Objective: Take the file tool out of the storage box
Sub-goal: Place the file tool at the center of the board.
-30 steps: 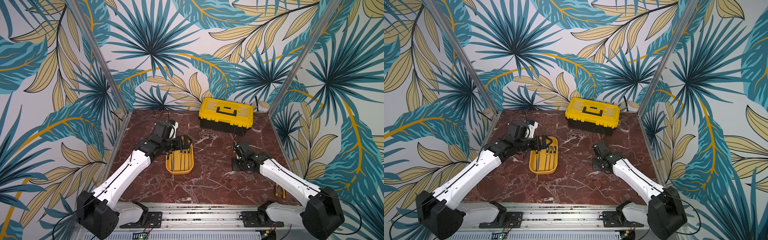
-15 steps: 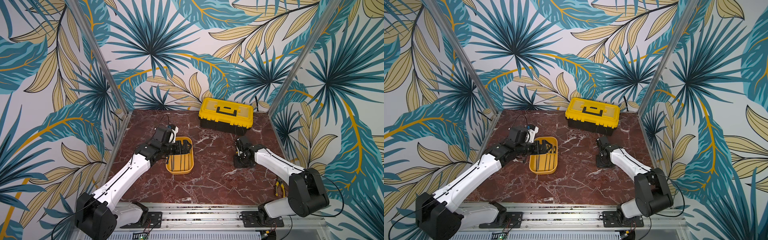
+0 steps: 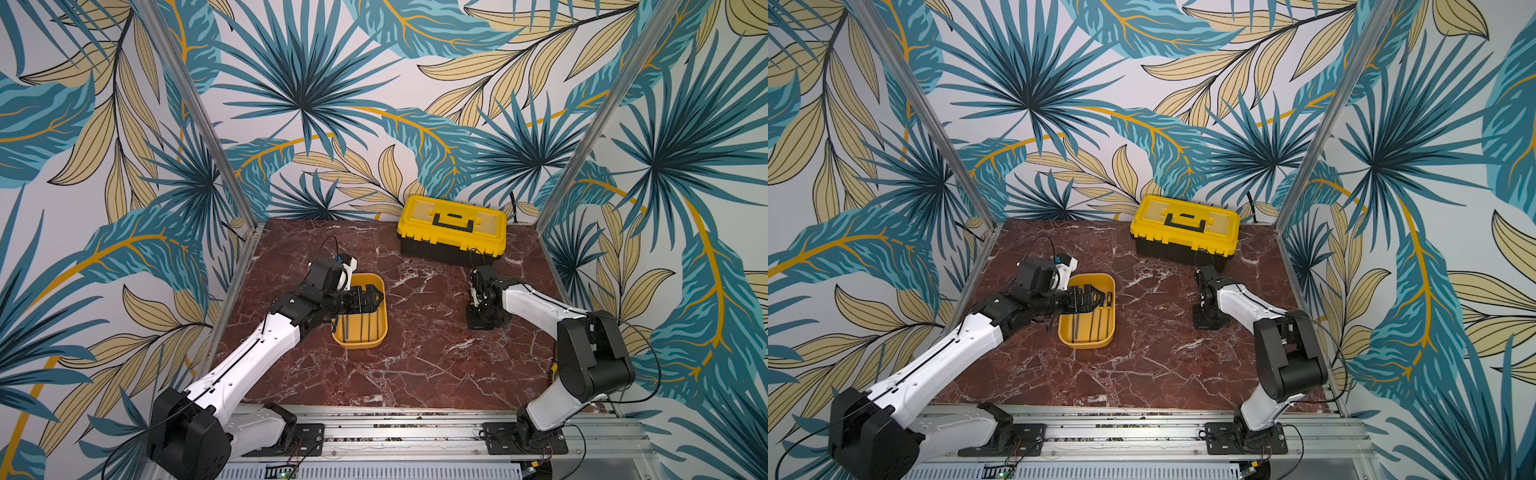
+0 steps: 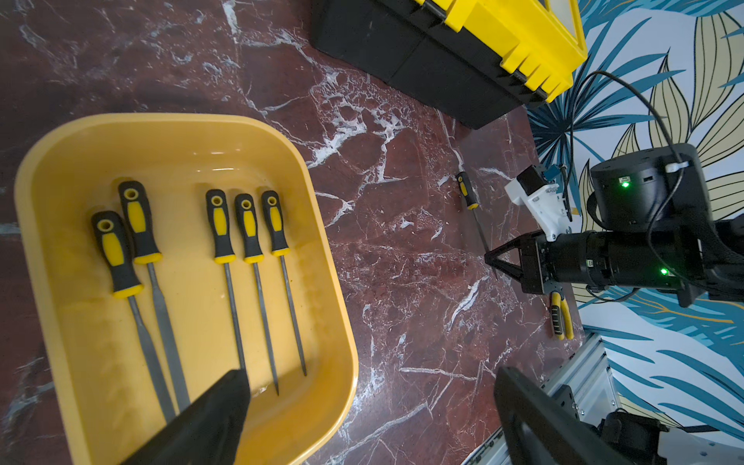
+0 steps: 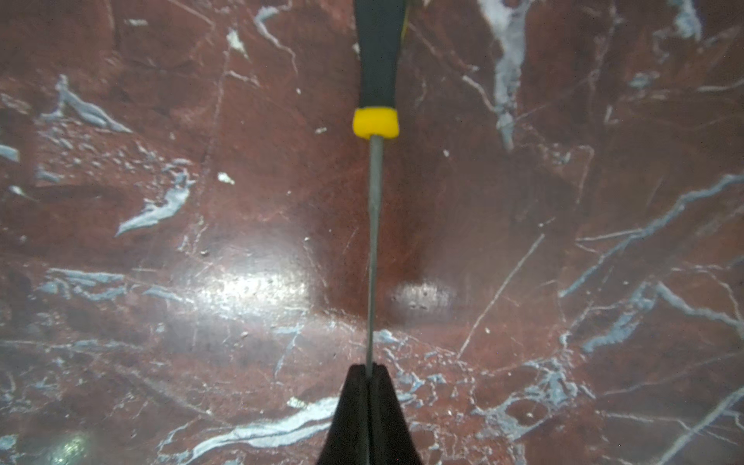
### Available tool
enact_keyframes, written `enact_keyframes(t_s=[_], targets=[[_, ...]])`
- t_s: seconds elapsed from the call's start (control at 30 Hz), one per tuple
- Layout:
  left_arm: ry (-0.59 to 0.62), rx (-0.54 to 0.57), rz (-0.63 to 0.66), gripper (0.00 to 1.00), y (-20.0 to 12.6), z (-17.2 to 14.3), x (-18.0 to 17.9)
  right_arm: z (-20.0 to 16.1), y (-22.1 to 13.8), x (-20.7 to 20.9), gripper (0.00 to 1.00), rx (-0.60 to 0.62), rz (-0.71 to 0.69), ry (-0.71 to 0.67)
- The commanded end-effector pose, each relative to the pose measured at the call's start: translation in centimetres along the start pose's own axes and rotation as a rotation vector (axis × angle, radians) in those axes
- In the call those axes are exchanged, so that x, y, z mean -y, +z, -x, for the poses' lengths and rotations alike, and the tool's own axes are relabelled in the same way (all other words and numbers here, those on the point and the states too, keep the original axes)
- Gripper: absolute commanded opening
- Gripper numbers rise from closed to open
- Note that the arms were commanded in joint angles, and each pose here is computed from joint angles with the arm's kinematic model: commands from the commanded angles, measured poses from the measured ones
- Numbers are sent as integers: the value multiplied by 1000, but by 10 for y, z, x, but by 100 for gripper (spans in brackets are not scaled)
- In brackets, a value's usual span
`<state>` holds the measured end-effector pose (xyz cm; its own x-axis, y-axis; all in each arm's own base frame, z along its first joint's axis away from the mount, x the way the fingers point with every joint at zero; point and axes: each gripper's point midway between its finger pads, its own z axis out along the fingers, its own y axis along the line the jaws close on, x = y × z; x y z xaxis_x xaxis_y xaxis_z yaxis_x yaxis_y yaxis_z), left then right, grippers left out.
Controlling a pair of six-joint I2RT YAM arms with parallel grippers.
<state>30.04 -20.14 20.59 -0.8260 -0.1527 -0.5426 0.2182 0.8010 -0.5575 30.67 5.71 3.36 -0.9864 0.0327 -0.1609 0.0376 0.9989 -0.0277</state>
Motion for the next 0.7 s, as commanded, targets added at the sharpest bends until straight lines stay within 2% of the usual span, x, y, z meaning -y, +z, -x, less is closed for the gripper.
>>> enact_keyframes(t_s=[0.0,0.17,0.67], targets=[[22,20,-12,100,-2,0,0,2,3,-1,0,-14,11,-11],[13,15,4,100,-1,-2,-4,-1,9,-1,0,-28,8,-7],[-42,-1,59,100,5,-7,-17,-1,15,1,10,-45,-8,-5]])
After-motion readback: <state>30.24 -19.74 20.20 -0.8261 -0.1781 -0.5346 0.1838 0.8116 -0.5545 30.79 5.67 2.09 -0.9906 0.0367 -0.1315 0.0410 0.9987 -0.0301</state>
